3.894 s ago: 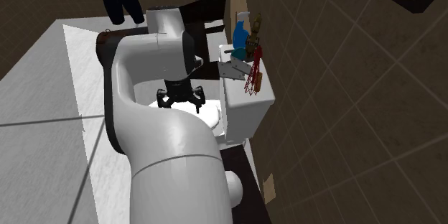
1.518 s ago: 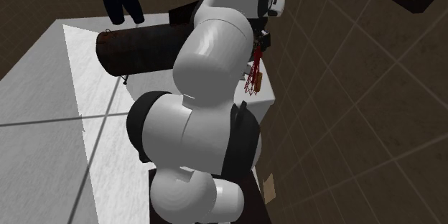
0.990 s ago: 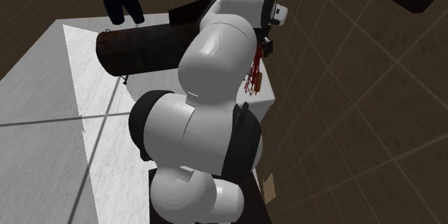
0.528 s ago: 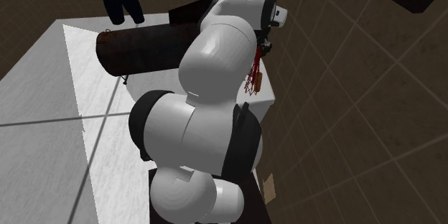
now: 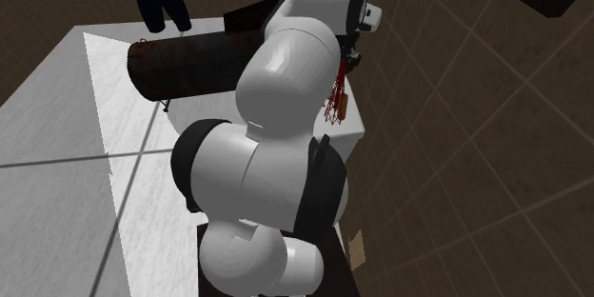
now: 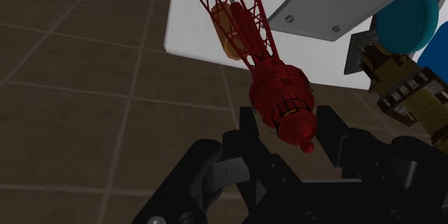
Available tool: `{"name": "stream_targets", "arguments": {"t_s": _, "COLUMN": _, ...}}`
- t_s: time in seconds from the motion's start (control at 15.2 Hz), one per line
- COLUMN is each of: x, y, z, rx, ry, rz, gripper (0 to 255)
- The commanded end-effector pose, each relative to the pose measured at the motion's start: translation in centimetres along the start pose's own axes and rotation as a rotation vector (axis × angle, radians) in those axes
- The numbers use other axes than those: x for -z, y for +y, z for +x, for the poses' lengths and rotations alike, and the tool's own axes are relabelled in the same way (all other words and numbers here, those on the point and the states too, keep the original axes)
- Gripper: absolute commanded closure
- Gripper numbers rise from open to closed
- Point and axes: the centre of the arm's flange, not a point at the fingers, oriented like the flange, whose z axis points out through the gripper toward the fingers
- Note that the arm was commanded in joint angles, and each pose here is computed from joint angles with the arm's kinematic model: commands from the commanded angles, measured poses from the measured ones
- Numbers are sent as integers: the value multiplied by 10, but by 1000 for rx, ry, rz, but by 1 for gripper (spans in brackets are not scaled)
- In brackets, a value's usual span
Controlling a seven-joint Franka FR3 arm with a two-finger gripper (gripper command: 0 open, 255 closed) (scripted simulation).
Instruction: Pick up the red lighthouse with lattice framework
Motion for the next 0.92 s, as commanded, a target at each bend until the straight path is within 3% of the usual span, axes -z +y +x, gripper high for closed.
{"name": "stream_targets", "arguments": {"t_s": 0.0, "x": 9, "y": -1, "z": 3, "rx": 0, "ry": 0, "rz": 0, "gripper": 255}}
{"name": "stream_targets", "arguments": {"t_s": 0.86, "x": 66, "y": -8, "z": 18, "rx": 0, "ry": 0, "rz": 0, "gripper": 255}}
